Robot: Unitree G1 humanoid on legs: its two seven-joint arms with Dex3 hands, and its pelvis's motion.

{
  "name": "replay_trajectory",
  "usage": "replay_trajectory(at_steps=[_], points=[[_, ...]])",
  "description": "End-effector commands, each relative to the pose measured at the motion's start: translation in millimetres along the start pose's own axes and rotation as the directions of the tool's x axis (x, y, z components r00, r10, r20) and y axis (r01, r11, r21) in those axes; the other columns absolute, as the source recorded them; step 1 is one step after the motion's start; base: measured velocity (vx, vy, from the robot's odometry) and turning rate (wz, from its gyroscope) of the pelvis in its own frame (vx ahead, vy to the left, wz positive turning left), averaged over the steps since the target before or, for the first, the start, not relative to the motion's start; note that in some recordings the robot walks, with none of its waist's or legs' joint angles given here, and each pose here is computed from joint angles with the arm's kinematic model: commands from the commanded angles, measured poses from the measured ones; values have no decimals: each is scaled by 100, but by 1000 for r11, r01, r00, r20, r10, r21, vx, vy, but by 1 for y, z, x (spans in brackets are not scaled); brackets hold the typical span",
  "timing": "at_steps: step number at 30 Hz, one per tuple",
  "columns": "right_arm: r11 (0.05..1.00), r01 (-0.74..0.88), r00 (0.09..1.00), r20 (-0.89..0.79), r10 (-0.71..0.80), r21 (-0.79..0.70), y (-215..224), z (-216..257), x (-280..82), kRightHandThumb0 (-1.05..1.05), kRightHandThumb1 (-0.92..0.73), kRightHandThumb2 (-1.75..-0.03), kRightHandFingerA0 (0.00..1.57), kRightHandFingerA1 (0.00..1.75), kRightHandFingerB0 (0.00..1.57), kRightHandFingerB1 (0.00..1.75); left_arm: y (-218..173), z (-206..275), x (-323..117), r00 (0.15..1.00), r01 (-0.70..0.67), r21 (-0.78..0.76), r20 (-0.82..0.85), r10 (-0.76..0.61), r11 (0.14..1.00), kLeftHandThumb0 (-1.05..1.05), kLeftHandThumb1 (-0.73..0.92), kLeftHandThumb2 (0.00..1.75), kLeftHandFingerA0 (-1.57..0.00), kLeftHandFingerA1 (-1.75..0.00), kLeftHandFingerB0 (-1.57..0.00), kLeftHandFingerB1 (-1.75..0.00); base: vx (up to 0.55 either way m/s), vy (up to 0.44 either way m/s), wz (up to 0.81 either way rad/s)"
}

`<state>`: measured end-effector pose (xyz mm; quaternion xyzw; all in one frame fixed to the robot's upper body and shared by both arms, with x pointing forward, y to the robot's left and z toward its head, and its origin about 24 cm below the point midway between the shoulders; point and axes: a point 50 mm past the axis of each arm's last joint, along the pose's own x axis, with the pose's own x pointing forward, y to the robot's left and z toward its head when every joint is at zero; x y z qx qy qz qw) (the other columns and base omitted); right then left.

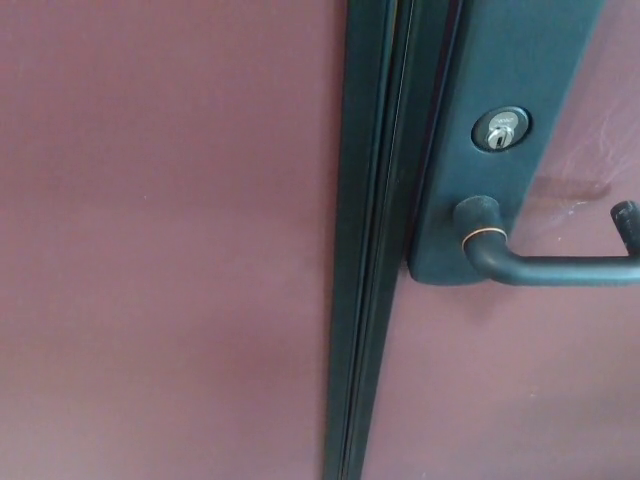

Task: The robot walks towards the door handle and put its right hand on it and twist the handle

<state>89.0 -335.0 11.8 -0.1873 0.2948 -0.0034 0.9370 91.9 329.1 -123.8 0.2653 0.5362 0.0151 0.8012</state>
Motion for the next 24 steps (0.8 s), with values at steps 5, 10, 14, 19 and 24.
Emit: replay_trajectory(at_steps=[5, 10, 14, 19, 24], points=[[996, -79, 883, -460, 90, 41, 93, -96, 63, -64, -47, -76, 19, 42, 14, 37, -1, 3, 1, 1000, 13, -4, 18, -13, 1000, -35, 62, 59, -73, -48, -56, -42, 0, 0, 0], [973, -228, 806, -570, 160, -49, 124, -116, 56, -66, -48, -77, 24, 43, 13, 37, 1, 10, 2, 999, 8, -12, 34, -8, 1000, -34, 62, 59, -73, -48, -56, -42, 0, 0, 0], [971, -226, 806, -575, 141, -78, 116, -112, 64, -68, -47, -79, 25, 45, 8, 33, 7, 24, 5, 998, 2, -25, 62, 0, 1000, -34, 62, 59, -73, -48, -56, -43, 0, 0, 0], [942, -316, 774, -604, 190, -109, 128, -115, 64, -67, -47, -79, 20, 45, 5, 24, 8, 27, 5, 997, -7, -33, 70, 10, 999, -34, 62, 59, -73, -48, -57, -43, 0, 0, 0], [950, -289, 792, -587, 167, -119, 132, -112, 69, -68, -47, -79, 18, 44, 5, 25, 7, 29, 6, 997, -8, -37, 75, 11, 999, -34, 62, 59, -73, -48, -57, -43, 0, 0, 0]])
